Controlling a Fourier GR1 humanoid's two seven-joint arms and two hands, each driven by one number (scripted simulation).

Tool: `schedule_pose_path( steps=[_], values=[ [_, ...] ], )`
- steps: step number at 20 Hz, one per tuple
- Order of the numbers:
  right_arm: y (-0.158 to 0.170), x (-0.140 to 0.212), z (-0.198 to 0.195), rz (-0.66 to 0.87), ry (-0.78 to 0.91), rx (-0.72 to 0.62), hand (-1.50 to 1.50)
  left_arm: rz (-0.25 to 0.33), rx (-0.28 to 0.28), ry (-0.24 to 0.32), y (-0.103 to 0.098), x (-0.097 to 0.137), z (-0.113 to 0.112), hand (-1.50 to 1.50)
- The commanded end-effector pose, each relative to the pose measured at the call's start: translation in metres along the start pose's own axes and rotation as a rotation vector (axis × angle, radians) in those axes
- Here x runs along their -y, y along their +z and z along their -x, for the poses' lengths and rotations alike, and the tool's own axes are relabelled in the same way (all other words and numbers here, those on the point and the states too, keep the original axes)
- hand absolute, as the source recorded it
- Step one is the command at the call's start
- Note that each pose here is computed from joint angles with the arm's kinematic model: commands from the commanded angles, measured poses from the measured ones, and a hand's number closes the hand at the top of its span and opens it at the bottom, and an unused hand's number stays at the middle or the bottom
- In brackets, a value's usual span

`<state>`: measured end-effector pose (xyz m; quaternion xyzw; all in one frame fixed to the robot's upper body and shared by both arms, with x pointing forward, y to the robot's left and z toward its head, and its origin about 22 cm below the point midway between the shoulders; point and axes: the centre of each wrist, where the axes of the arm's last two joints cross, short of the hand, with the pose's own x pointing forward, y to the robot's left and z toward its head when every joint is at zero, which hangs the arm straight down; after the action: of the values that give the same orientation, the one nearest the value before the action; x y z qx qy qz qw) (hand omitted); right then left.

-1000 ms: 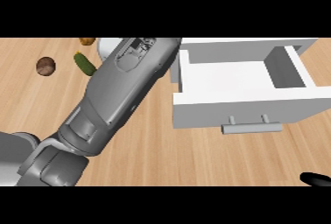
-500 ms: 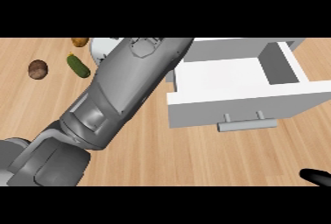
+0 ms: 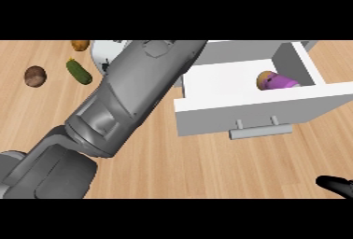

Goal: Pick up the can, place it into the drawer and close the drawer

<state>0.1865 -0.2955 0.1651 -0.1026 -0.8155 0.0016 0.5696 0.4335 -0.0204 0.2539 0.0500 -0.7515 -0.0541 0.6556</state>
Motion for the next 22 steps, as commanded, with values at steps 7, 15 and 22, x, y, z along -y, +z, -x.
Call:
schedule_pose_path(
  steps=[7,15,22],
  values=[
    [-0.019,-0.011,-0.014,-0.081,0.171,0.109,-1.5,-0.061,0.006,0.036,-0.003,-0.002,0.005,-1.5],
    [-0.032,-0.031,-0.016,-0.148,0.423,0.2,-1.5,-0.055,-0.003,0.119,-0.003,-0.004,0.011,-1.5],
    [-0.065,-0.048,0.012,-0.216,0.669,0.223,-1.5,-0.063,0.023,0.12,-0.003,-0.002,0.002,-1.5]
  ],
)
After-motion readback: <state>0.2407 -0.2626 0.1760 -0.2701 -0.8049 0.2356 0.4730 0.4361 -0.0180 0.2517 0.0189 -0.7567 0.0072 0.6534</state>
